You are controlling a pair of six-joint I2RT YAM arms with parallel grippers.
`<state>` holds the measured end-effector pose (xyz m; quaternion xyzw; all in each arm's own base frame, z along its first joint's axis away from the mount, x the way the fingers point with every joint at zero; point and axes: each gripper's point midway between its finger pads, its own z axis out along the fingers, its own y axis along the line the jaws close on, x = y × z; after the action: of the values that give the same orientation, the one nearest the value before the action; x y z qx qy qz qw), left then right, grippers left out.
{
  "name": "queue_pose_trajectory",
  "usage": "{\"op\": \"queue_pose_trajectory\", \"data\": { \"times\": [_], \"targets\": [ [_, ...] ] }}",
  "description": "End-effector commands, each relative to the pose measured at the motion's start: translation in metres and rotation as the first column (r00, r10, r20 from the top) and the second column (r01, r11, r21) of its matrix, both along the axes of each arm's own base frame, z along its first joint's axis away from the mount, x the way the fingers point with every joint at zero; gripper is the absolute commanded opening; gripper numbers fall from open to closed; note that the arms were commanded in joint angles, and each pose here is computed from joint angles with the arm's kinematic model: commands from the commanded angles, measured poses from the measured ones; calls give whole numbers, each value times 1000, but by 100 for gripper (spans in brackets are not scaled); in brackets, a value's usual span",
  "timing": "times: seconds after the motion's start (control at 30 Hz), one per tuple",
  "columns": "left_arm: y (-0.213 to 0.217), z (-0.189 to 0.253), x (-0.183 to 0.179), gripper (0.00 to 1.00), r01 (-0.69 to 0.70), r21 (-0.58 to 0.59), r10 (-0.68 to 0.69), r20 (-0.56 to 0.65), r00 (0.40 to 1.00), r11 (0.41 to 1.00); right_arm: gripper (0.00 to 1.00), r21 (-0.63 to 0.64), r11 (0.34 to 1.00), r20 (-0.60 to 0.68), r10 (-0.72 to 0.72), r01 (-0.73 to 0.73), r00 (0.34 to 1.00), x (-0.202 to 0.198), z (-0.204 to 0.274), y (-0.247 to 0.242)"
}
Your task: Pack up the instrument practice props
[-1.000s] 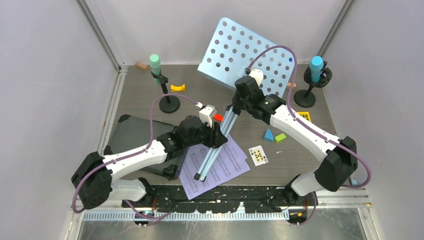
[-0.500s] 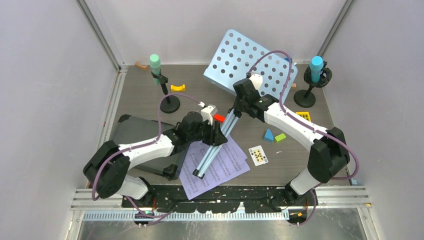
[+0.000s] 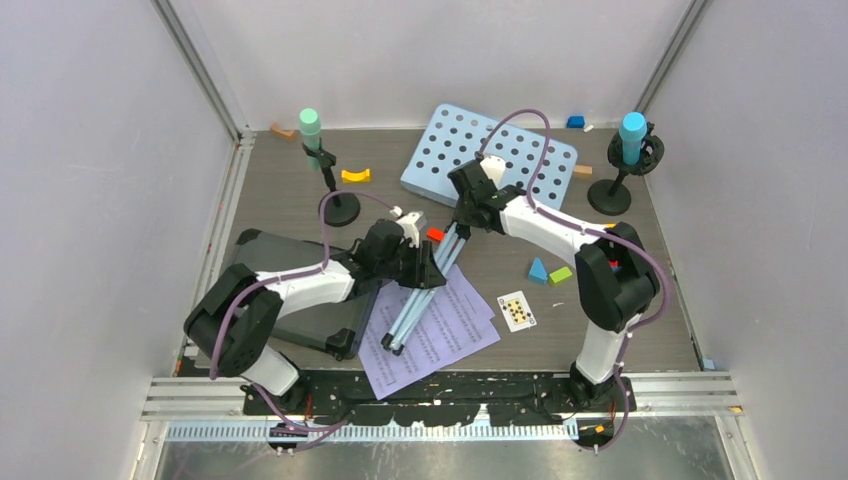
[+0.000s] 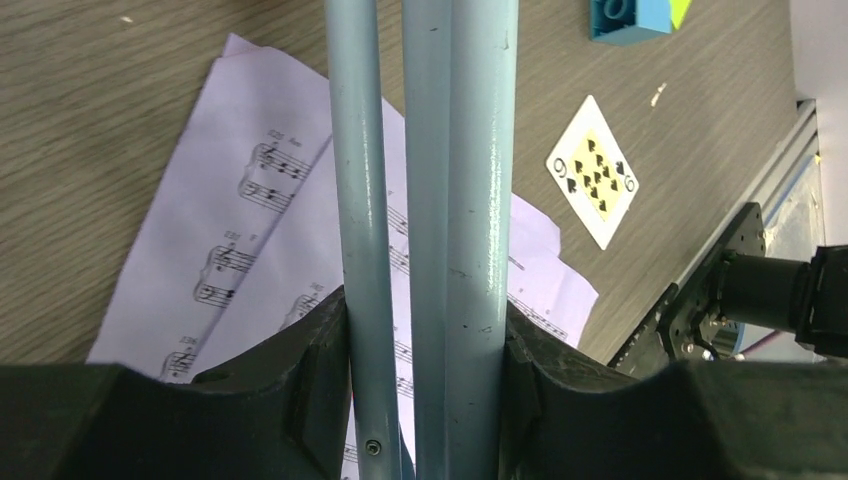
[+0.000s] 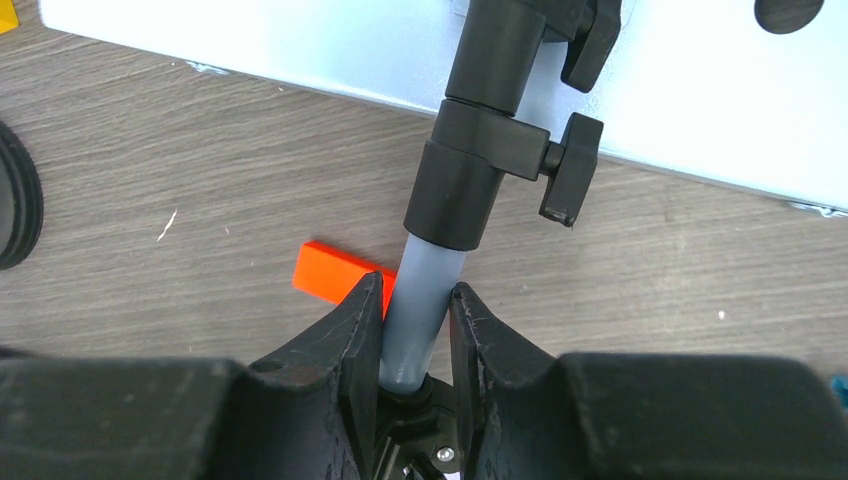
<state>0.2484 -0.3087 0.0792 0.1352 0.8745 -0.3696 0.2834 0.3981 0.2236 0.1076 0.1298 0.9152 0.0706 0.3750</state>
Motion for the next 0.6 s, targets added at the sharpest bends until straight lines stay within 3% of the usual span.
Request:
{"op": "queue_pose_trajectory", "data": {
  "times": [0.0,0.13,0.2,0.4,0.57],
  "targets": [
    [22,-12,23,0,-85,91,85,-3,996,992,0,-10,998,188,-61,64,980,53,46,-8],
    [26,-22,28,1,-97,122,102,-32,994,988,5,-14,1000,160,-20,23,987,60,32,3],
    [26,-27,30,4,-99,134,105,-43,993,986,12,-15,1000,149,4,-2,989,62,27,9],
    [26,-32,35,19,-107,164,117,-50,992,981,36,-5,999,182,42,-42,982,61,43,12],
    [33,-26,38,37,-130,185,137,-26,990,974,57,-21,999,269,52,-48,962,51,89,-2]
  ]
}}
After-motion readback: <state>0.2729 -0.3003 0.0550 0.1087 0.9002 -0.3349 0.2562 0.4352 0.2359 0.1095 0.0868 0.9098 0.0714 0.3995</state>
